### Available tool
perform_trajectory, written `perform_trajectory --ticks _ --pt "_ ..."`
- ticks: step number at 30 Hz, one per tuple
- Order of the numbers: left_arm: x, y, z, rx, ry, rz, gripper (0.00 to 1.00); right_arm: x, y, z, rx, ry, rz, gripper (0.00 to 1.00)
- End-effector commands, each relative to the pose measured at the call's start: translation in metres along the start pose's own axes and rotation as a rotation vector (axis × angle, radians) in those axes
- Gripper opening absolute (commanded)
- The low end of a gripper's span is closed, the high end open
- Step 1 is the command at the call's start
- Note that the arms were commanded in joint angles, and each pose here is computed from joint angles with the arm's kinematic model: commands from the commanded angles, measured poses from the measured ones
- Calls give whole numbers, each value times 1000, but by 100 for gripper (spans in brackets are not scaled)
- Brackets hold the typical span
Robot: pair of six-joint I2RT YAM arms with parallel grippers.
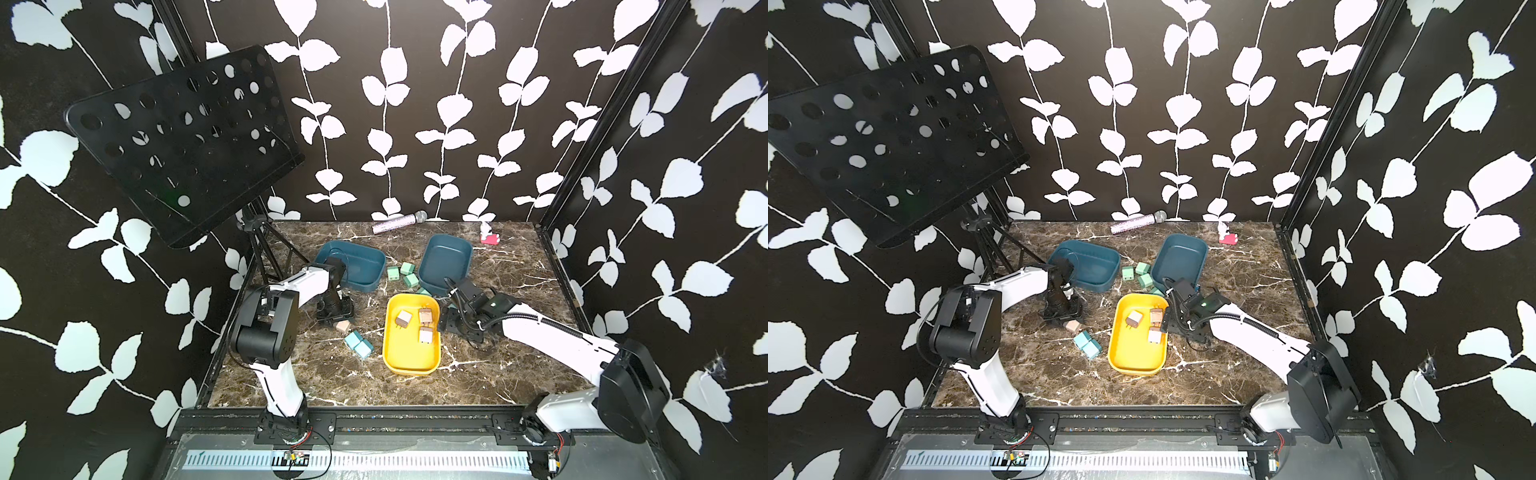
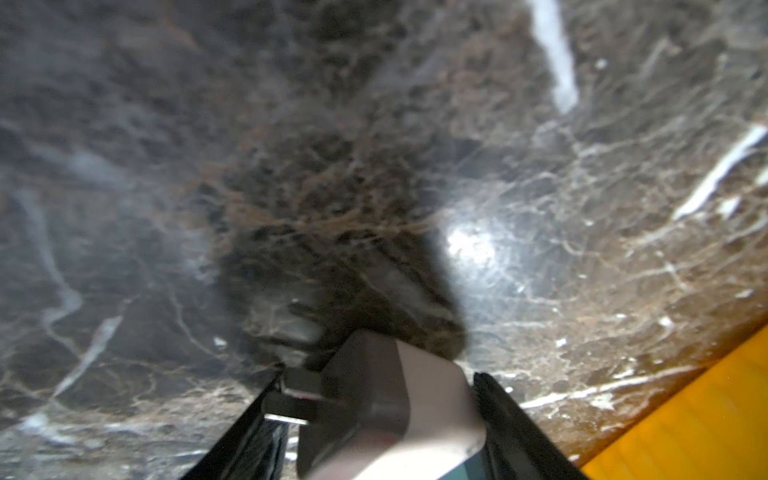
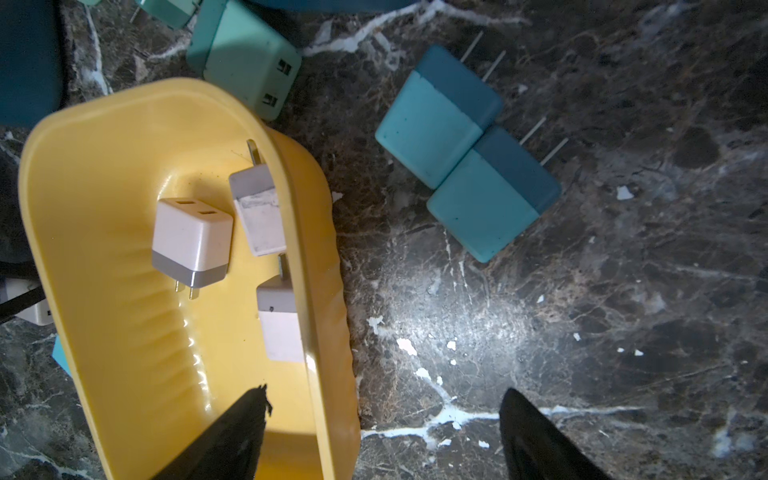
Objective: Place the plugs by color into the storage box
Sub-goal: Pick up the plug from the center of the board.
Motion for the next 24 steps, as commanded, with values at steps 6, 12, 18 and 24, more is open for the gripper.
perform_trajectory --ticks 6,12,18,24 --pt "5 21 -22 -111 54 42 68 3 1 -1 7 -14 -8 86" --pt "-15 19 -20 -92 26 46 75 6 2 -2 3 -7 -7 86" --pt "-25 19 -10 62 -6 72 84 8 2 -3 0 -3 -8 86" --pt "-12 16 -8 151 5 31 83 8 3 -4 -4 0 -13 86"
Point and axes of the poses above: each gripper's point midway between its finger pads, its own x axis out along the fingers, its own y axis along the line the jaws close on, z = x × y, the point moved 9 cm from there along -x, back along the fingers, and after that the axes turned 12 degrees about x, right-handed, at the moved point
